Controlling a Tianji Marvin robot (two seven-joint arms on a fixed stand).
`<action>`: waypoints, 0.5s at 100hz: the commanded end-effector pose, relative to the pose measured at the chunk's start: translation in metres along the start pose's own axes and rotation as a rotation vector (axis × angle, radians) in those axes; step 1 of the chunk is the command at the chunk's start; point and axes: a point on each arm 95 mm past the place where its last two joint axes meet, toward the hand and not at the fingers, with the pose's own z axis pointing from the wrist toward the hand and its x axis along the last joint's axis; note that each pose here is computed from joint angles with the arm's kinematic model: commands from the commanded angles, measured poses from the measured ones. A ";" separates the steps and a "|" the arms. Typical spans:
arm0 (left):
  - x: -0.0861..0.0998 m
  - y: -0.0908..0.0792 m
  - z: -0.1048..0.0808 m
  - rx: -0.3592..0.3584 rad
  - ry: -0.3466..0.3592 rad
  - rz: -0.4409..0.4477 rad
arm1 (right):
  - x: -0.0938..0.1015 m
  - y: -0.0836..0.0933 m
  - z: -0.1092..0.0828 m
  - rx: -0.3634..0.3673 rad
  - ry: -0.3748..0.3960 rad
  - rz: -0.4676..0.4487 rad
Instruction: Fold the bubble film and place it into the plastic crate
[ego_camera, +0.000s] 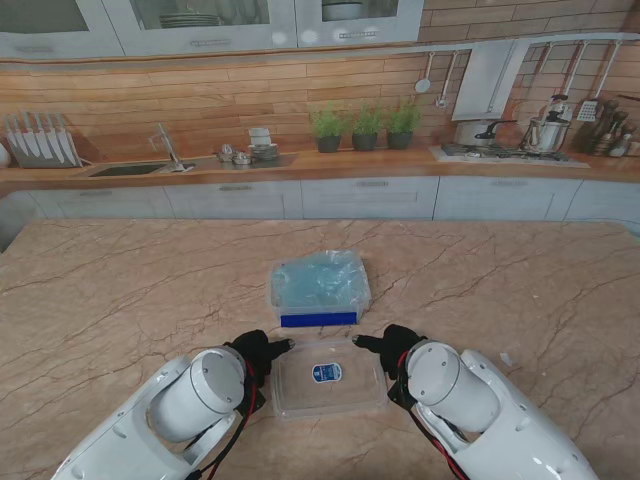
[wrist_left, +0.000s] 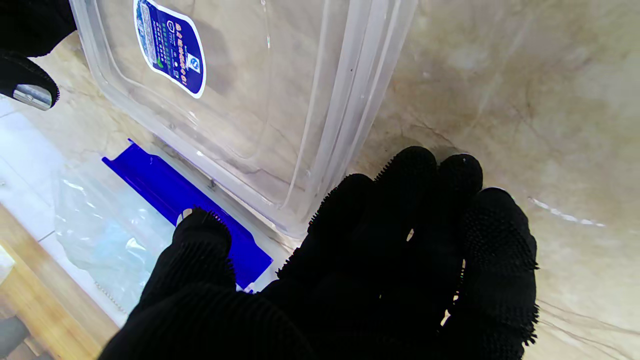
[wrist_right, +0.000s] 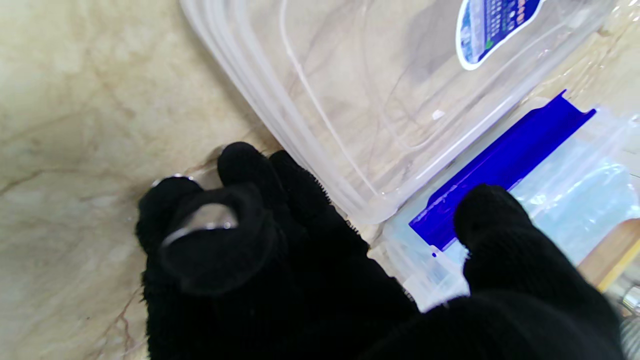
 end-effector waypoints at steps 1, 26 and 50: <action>0.021 0.014 -0.012 -0.047 0.080 -0.016 | 0.026 -0.014 -0.012 0.044 0.094 0.018; 0.022 0.008 -0.020 -0.021 0.113 -0.015 | 0.029 -0.007 -0.024 0.017 0.144 0.012; 0.026 0.001 -0.028 0.006 0.143 -0.020 | 0.037 0.000 -0.034 0.006 0.185 0.017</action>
